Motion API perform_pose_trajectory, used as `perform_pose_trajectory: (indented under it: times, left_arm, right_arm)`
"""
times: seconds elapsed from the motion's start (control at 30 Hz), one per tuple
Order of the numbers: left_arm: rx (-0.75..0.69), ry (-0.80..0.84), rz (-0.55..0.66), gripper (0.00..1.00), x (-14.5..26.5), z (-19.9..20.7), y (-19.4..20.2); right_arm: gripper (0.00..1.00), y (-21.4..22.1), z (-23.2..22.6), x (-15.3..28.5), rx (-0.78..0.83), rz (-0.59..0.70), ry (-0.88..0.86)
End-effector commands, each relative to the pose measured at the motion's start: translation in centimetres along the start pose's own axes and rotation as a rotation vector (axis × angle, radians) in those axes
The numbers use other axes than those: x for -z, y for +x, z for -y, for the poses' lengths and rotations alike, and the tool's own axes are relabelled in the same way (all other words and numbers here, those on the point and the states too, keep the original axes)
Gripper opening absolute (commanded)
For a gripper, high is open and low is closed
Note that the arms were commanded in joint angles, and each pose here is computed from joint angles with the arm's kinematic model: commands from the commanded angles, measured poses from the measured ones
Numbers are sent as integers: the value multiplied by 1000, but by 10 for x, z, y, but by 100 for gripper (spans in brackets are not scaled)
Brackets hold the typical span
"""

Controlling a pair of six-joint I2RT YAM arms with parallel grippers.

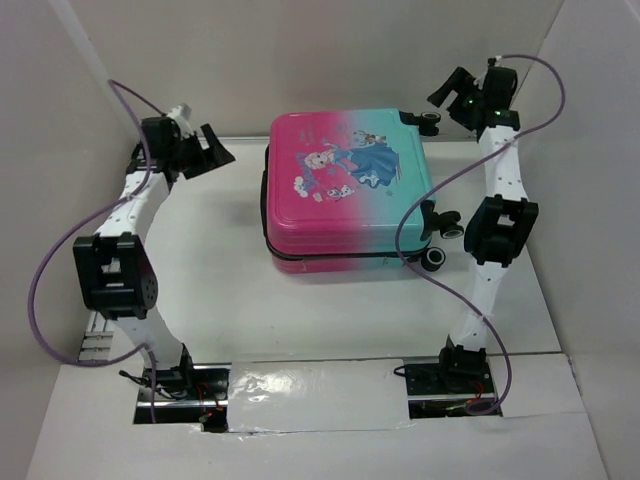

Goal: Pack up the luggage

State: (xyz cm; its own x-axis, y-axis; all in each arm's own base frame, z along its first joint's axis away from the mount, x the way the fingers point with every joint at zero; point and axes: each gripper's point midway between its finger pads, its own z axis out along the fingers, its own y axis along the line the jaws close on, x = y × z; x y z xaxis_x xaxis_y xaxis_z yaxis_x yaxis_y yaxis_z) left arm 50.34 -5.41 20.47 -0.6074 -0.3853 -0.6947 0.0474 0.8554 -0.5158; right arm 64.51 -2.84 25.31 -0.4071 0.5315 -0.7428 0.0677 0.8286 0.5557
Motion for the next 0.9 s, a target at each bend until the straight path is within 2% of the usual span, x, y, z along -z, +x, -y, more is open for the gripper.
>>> perform_pose_trajectory:
  times: [0.0, 0.1, 0.2, 0.3, 0.33, 0.37, 0.43, 0.47, 0.57, 0.7, 0.87]
  left_arm:
    - [-83, 29, 152, 91, 55, 20, -44]
    - [-101, 58, 172, 91, 79, 32, -47]
    - [-84, 127, 130, 91, 94, 46, -26]
    - [-114, 180, 123, 91, 112, 67, 3]
    - [-124, 186, 127, 91, 122, 73, 13]
    - [-138, 215, 100, 91, 124, 86, 28]
    - [-146, 224, 46, 91, 127, 91, 58]
    - [-182, 255, 58, 91, 139, 109, 69]
    - [-208, 256, 18, 91, 146, 118, 115]
    - [-231, 318, 26, 91, 177, 135, 154]
    - [-193, 353, -100, 90, 163, 141, 211]
  right_arm:
    - [100, -76, -60, 93, 142, 161, -76]
    - [100, -79, -80, 124, 151, 164, -108]
    - [100, -59, -86, 156, 151, 128, -115]
    - [100, -25, -80, 193, 173, 104, -89]
    - [100, 7, -62, 193, 159, 44, -61]
    - [98, 7, -81, 226, 204, 93, -94]
    - [97, 26, -82, 247, 221, 95, -96]
    - [94, 51, -86, 267, 235, 78, -122]
    - [89, 96, -97, 302, 278, 58, -188]
    - [80, 156, -100, 333, 247, -6, -264]
    - [72, 214, -83, 338, 196, -93, -275]
